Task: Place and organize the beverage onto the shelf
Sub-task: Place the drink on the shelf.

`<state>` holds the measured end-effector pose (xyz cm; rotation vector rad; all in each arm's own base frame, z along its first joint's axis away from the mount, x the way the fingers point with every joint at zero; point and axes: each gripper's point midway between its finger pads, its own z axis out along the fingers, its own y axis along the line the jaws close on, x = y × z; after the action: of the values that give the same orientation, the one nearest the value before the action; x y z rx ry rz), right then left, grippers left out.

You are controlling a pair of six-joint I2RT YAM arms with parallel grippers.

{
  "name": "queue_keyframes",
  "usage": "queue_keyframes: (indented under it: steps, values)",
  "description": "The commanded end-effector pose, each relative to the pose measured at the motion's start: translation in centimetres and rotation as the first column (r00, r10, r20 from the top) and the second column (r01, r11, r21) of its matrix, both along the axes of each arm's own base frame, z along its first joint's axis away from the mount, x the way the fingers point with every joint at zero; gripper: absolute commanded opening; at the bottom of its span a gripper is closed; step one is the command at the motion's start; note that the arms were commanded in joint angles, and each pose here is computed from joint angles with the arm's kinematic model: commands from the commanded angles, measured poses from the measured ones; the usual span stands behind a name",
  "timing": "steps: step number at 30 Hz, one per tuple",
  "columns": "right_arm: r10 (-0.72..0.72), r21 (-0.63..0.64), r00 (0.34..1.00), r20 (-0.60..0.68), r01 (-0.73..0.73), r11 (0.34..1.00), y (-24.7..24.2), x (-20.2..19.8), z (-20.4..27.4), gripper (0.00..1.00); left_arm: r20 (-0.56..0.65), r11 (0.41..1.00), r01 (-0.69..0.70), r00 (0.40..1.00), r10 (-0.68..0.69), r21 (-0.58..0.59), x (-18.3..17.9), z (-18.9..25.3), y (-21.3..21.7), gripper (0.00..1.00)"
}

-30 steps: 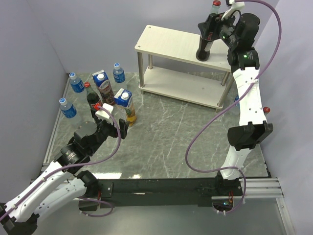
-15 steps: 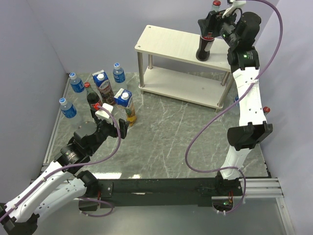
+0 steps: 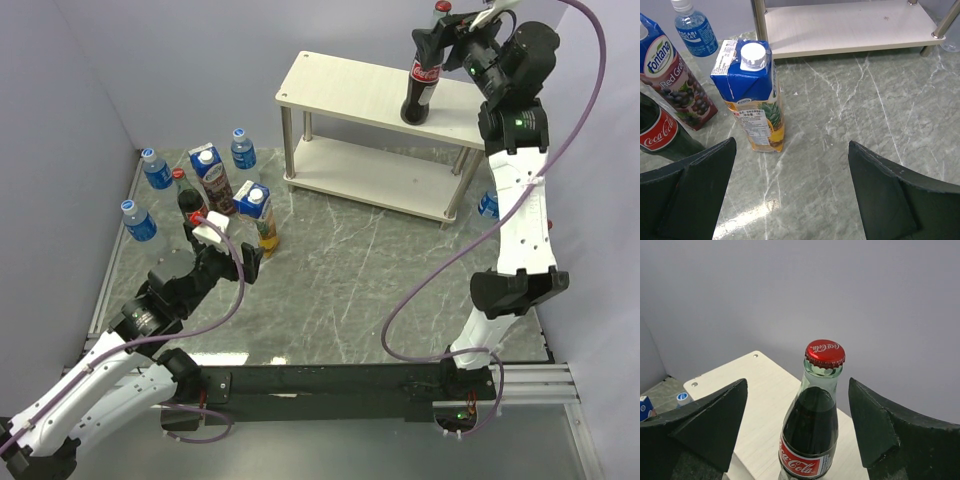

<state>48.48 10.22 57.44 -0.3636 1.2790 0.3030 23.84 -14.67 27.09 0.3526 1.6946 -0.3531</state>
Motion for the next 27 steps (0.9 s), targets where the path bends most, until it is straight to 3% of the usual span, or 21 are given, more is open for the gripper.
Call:
queue_keyframes:
  steps: [1, 8, 13, 17, 21, 23, 24, 27]
  values:
    - [0.009, -0.019, 0.993, 0.120, -0.007, 1.000, -0.1, -4.0, 4.3, 0.88, 0.031, 0.999, 0.009, 0.999, -0.008, -0.045, -0.1, 1.2, -0.2, 0.99]
    - [-0.012, -0.050, 0.986, 0.168, 0.021, 0.999, -1.1, -7.5, 6.1, 0.88, 0.036, 0.999, 0.014, 0.999, -0.013, -0.048, -0.2, 1.3, -0.2, 1.00]
    - [-0.012, -0.095, 0.991, 0.131, 0.025, 0.995, -1.8, -9.9, 4.9, 0.89, 0.044, 0.998, 0.025, 0.999, -0.023, -0.057, -0.4, 1.7, -0.2, 0.99]
    - [0.005, -0.127, 0.994, 0.113, 0.009, 0.992, -2.4, -14.7, 3.5, 0.89, 0.057, 0.996, 0.038, 0.998, -0.034, -0.076, -0.7, 2.3, -0.3, 1.00]
    - [0.053, -0.201, 0.997, -0.058, -0.063, 0.977, -1.8, -17.9, -3.6, 0.88, 0.073, 0.994, 0.049, 0.996, -0.042, -0.102, -1.1, 2.9, -0.3, 1.00]
    - [0.092, -0.236, 0.993, -0.073, -0.107, 0.966, -1.3, -20.9, -5.6, 0.87, 0.078, 0.992, 0.046, 0.996, -0.037, -0.118, -1.1, 3.4, -0.2, 1.00]
    - [0.110, -0.236, 0.979, -0.172, -0.149, 0.960, -1.0, -20.9, -9.5, 0.86, 0.074, 0.991, 0.041, 0.997, -0.032, -0.130, -1.1, 3.5, -0.2, 1.00]
    - [0.228, -0.217, 0.930, -0.288, -0.295, 0.931, 0.7, -23.6, -15.9, 0.83, 0.073, 0.986, 0.027, 0.997, -0.015, -0.165, -0.9, 4.3, 0.0, 1.00]
